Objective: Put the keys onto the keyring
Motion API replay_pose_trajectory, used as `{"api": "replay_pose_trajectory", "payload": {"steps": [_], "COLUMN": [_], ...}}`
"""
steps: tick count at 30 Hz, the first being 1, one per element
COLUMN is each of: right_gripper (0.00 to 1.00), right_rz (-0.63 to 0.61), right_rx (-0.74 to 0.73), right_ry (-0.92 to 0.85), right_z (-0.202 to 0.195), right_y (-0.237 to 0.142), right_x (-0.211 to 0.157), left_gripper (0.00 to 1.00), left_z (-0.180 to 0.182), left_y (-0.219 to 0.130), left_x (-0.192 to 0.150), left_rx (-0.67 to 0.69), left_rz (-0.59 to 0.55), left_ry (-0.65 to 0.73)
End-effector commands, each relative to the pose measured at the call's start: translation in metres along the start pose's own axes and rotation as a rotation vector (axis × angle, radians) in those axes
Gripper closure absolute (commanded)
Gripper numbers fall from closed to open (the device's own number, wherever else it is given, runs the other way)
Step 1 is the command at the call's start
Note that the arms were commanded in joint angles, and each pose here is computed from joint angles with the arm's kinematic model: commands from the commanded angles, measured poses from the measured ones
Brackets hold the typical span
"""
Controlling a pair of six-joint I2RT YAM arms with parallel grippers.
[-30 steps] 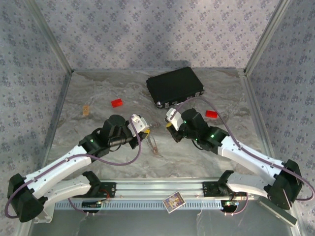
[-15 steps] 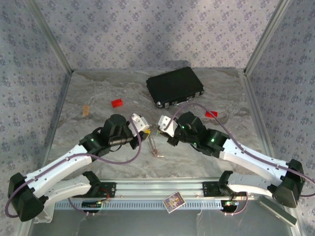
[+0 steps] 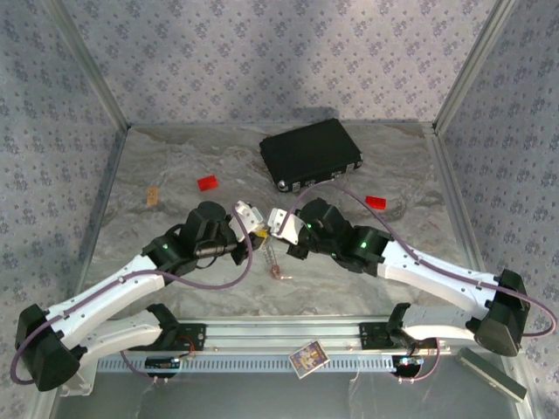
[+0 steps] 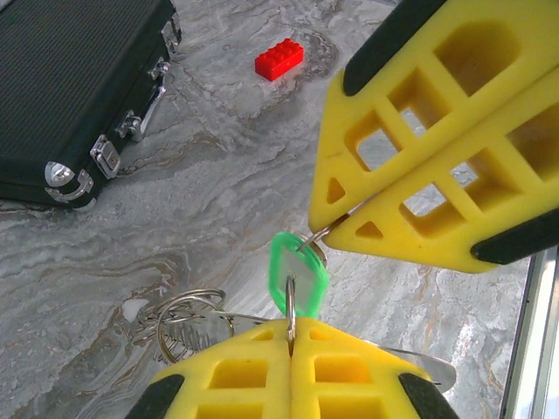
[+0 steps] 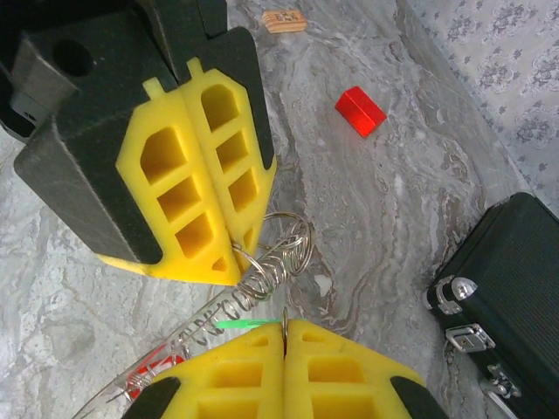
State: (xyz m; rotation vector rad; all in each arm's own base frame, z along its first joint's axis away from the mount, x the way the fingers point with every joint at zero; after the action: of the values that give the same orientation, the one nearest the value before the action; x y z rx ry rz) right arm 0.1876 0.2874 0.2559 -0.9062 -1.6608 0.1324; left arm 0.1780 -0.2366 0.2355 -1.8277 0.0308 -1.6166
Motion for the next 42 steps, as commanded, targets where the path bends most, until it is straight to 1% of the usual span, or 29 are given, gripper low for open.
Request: {"api": "replay_pose_trajectory", "payload": {"steps": [1, 10, 20, 28, 42], "right_gripper": [1.00, 1.00, 1.00, 1.00, 1.00], "right_rz": [-0.004, -0.020, -0.131, -0.145, -0.174], "right_rx": [-0.020, 0.005, 0.028, 0.052, 0.041], "right_ry": [-0.020, -0.024, 0.001, -0.038, -0.064], "right_z": [-0.004, 0.001, -0.005, 0.001, 0.003], "right_y": [-0.003, -0.002, -0.010, -0.006, 0.000], "right_x": [0.010, 0.009, -0.005, -0.006, -0.001], "left_gripper": [1.00, 1.00, 1.00, 1.00, 1.00], "left_z": [-0.003, -0.003, -0.004, -0.003, -0.004], "left_y": [-0.008, -0.007, -0.007, -0.006, -0.005], "left_x": [0.024, 0.025, 0.022, 0.023, 0.022], "left_rx": [-0.016, -0.019, -0.019, -0.021, -0.027], "left_rz": [-0.071, -0.078, -0.081, -0.082, -0.081], "left_ry": [0.020, 0.021, 0.018, 0.019, 0.015]}}
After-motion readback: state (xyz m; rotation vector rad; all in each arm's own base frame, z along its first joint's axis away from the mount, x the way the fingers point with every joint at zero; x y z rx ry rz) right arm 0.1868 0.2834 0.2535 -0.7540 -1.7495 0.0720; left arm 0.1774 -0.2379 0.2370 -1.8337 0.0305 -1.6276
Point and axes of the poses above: each hand's point on the last joint's axis, 136 mm out from that joint toward the fingers, its own y axis out along the fingers, its own z axis along the line the jaws close on, x = y × z, the point moved 4 cm from there along -y, back along the fingers, and after that the axes turned 3 degrees about y, right-handed, at the moved point
